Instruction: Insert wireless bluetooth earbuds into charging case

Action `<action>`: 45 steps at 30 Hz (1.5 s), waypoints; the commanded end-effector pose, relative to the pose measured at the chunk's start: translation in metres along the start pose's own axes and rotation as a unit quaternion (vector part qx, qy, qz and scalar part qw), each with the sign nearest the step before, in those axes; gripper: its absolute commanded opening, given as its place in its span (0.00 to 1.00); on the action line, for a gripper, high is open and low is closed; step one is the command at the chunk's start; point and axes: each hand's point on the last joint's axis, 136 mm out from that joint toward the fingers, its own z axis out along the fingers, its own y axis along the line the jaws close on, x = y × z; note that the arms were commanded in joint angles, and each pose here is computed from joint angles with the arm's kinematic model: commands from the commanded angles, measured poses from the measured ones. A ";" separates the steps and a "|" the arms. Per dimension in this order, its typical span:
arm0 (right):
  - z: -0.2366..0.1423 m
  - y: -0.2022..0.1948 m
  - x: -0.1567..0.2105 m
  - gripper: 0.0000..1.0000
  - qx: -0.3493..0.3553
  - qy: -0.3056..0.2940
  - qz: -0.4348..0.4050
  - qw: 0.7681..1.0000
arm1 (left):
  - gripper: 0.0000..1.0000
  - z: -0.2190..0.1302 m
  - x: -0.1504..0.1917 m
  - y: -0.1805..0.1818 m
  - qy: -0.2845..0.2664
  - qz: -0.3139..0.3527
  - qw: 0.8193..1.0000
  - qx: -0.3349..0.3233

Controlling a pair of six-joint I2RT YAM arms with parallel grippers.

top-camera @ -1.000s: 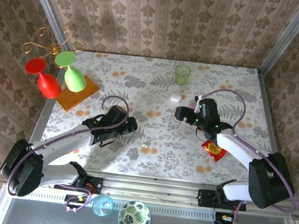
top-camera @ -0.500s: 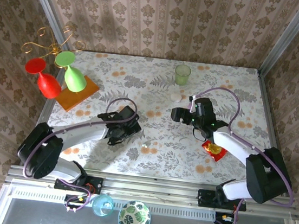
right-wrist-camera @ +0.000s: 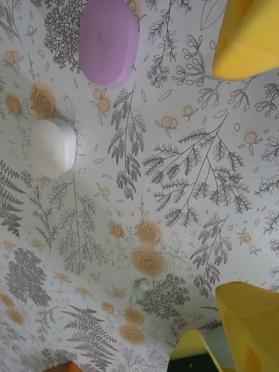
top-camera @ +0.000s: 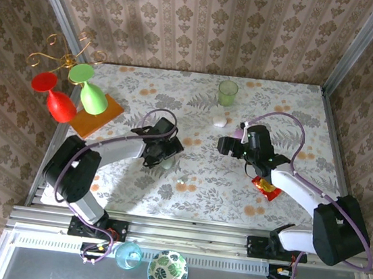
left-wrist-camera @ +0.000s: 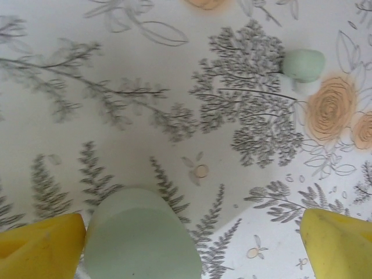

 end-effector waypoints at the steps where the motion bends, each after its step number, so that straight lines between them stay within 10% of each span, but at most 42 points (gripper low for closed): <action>1: -0.006 -0.011 0.002 0.90 0.021 -0.003 -0.002 1.000 | 0.95 0.003 0.002 -0.026 0.024 0.026 0.999 0.035; 17: 0.003 -0.016 0.004 0.89 0.013 0.001 0.016 1.000 | 0.85 -0.010 0.030 0.001 -0.005 0.259 0.954 -0.150; 45: -0.004 -0.010 -0.002 0.89 0.000 -0.005 0.028 1.000 | 0.32 -0.001 0.036 0.006 0.016 0.237 0.962 -0.137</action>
